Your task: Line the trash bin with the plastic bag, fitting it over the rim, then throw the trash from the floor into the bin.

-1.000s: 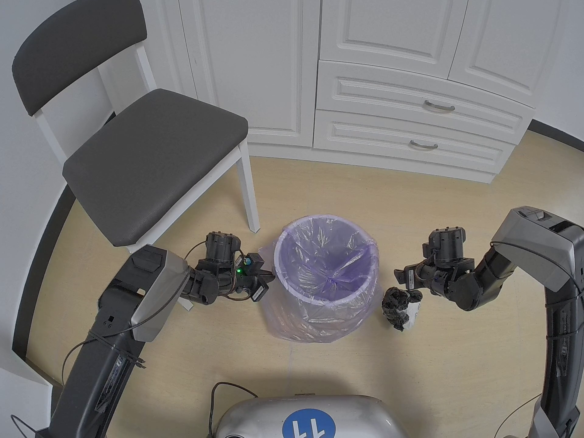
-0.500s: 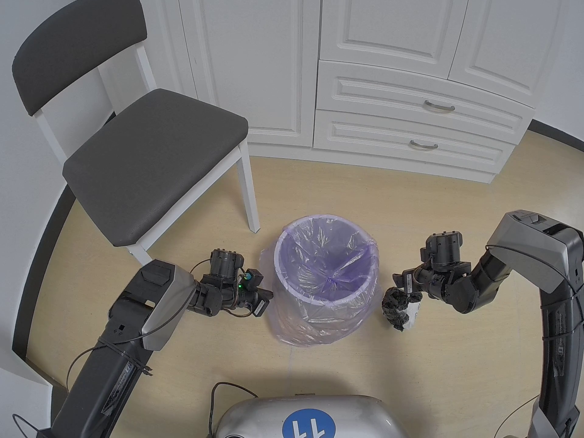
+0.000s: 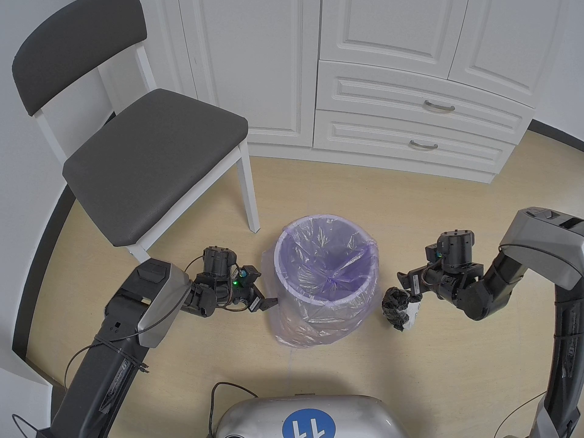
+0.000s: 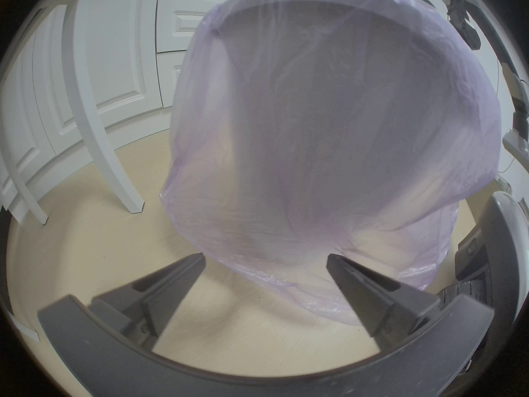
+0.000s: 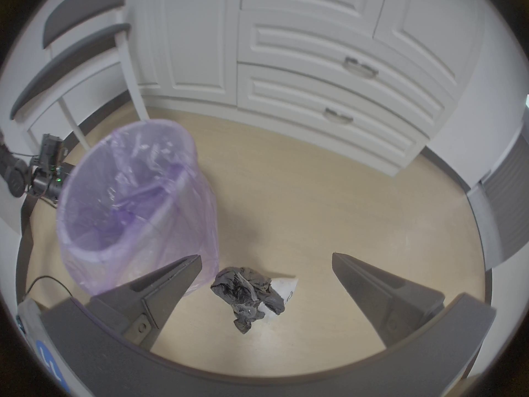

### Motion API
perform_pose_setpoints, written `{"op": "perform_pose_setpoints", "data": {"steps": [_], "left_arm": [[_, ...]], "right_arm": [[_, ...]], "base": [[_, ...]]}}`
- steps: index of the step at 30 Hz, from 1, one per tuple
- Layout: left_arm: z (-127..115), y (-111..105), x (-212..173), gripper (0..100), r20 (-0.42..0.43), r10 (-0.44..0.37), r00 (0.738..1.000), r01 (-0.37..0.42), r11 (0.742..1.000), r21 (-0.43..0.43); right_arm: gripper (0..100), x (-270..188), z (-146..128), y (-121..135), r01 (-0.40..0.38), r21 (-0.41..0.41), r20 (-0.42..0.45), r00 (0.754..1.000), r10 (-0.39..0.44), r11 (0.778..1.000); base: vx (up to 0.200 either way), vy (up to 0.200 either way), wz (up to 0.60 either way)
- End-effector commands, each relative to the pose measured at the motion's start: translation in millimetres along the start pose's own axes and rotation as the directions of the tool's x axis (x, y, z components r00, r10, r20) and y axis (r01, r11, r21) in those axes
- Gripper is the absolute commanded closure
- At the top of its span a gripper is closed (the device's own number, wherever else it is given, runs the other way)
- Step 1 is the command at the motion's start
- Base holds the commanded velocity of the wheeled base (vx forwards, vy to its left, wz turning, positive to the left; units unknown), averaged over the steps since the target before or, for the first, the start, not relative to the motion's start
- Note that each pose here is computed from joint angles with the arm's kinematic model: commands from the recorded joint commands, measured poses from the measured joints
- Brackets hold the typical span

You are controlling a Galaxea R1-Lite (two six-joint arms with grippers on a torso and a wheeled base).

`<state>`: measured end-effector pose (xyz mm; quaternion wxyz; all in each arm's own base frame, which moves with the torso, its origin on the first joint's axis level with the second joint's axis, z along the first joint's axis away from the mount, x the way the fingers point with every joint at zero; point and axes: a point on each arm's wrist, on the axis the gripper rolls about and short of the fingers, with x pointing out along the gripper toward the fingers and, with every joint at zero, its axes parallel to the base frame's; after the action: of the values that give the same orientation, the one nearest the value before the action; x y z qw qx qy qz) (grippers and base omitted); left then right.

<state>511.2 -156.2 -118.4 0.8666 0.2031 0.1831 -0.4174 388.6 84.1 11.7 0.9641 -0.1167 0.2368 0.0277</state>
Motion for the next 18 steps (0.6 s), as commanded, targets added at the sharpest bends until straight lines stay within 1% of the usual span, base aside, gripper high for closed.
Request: {"op": "perform_pose_setpoints", "data": {"steps": [1, 2, 4, 5, 6, 8, 11, 13, 14, 15, 16, 17, 18], "left_arm": [[17, 0, -17, 0, 0.008, -0.02, 1.0, 0.019, 0.999, 0.035], [21, -1, -18, 0, 0.012, -0.029, 1.0, 0.028, 0.999, 0.036], [28, -5, -18, 0, 0.021, -0.041, 0.999, 0.04, 0.998, 0.046], [29, -6, -18, 0, 0.024, -0.043, 0.999, 0.042, 0.998, 0.048], [34, -6, -17, 0, 0.034, -0.042, 0.999, 0.04, 0.998, 0.053], [36, -9, -14, 0, 0.038, -0.048, 0.998, 0.046, 0.997, 0.056], [40, -11, -10, 0, 0.048, -0.05, 0.998, 0.047, 0.997, 0.063], [40, -12, -10, 0, 0.046, -0.047, 0.998, 0.044, 0.997, 0.065], [40, -12, -10, 0, 0.046, -0.047, 0.998, 0.044, 0.997, 0.065], [41, -11, -12, 0, 0.044, -0.045, 0.998, 0.042, 0.997, 0.065], [41, -10, -12, 0, 0.042, -0.044, 0.998, 0.042, 0.997, 0.062], [41, -9, -12, 0, 0.043, -0.042, 0.998, 0.04, 0.997, 0.062], [41, -9, -12, 0, 0.043, -0.042, 0.998, 0.04, 0.997, 0.062]], "right_arm": [[0, -72, 32, -10, 0.012, -0.106, 0.215, 0.977, 0.011, 0.994], [0, -82, 33, -12, 0.017, -0.134, 0.249, 0.968, 0.017, 0.991], [0, -102, 36, -16, 0.024, -0.194, 0.328, 0.944, 0.042, 0.981], [0, -105, 36, -16, 0.025, -0.202, 0.337, 0.94, 0.045, 0.979], [0, -118, 38, -18, 0.039, -0.232, 0.39, 0.919, 0.056, 0.972], [0, -134, 39, -16, 0.048, -0.251, 0.439, 0.896, 0.07, 0.967], [0, -153, 40, -12, 0.048, -0.277, 0.476, 0.875, 0.094, 0.96], [0, -166, 39, -11, 0.055, -0.306, 0.489, 0.866, 0.107, 0.95], [0, -166, 39, -11, 0.055, -0.306, 0.489, 0.866, 0.107, 0.95], [0, -180, 37, -11, 0.069, -0.345, 0.506, 0.854, 0.123, 0.936], [0, -187, 36, -11, 0.08, -0.362, 0.52, 0.844, 0.13, 0.929], [0, -190, 35, -12, 0.086, -0.373, 0.524, 0.841, 0.134, 0.924], [0, -190, 35, -12, 0.086, -0.373, 0.524, 0.841, 0.134, 0.924]], "base": [[0.0, 0.0, 0.0], [0.0, 0.0, 0.0], [0.0, 0.0, 0.0], [0.0, 0.0, 0.0], [0.0, 0.0, 0.0], [0.0, 0.0, 0.0], [0.0, 0.0, 0.0], [0.0, 0.0, 0.0], [0.0, 0.0, 0.0], [0.0, 0.0, 0.0], [0.0, 0.0, 0.0], [0.0, 0.0, 0.0], [0.0, 0.0, 0.0]]}}
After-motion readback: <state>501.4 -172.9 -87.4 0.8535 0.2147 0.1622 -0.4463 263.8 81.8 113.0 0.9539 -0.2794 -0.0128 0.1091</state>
